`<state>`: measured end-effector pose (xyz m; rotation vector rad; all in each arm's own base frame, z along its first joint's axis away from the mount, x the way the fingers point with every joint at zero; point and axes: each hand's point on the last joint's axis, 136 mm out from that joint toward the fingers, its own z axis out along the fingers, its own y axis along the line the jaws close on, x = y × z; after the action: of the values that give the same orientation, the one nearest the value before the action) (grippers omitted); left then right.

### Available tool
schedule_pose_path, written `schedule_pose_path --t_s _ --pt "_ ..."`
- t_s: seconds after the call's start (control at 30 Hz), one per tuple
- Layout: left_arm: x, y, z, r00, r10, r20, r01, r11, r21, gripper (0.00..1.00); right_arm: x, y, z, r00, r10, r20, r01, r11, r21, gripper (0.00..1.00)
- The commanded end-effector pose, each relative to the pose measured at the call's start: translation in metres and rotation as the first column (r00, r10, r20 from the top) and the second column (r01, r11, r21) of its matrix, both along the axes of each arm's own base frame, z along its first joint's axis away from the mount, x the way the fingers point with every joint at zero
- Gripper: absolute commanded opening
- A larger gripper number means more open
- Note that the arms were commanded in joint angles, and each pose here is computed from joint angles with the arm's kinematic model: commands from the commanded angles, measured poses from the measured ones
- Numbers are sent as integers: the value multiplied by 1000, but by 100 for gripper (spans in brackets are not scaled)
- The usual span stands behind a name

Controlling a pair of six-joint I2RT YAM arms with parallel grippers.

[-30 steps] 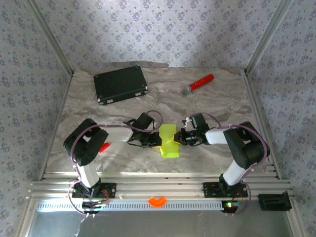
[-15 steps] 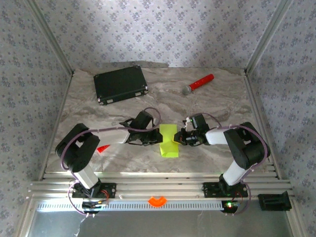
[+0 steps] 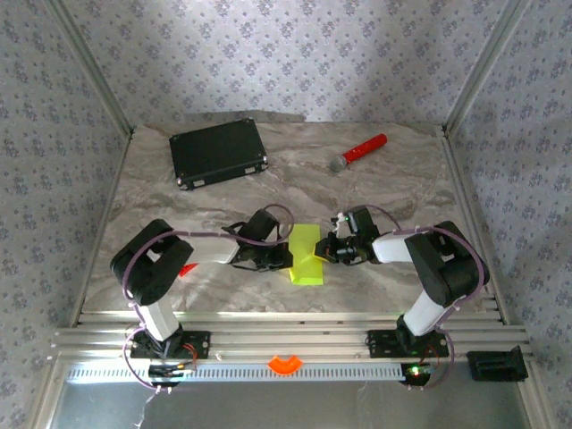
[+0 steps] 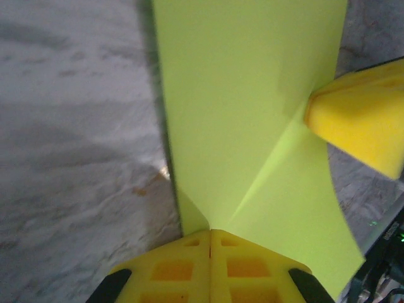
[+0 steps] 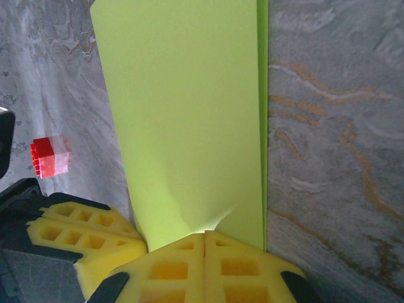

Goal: Fold a paper plane with a square sheet of paper (pick it up from the middle)

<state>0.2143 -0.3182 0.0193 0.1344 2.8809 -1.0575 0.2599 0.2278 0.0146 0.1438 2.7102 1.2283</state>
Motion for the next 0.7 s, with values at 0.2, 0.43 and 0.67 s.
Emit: schedule_pose_path --t_s 0.2,0.43,0.67 --pt "5 -13 41 1000 20 17 -19 997 -70 7 -48 -49 -65 972 -105 -211 46 962 -268 0" --pt "5 -37 44 999 -34 -23 31 989 -143 8 -48 -49 -65 972 -105 -212 46 962 -268 0" --pt "-9 -21 -1 996 -30 -86 24 997 -73 7 -48 -49 -66 972 -101 -211 41 962 -270 0"
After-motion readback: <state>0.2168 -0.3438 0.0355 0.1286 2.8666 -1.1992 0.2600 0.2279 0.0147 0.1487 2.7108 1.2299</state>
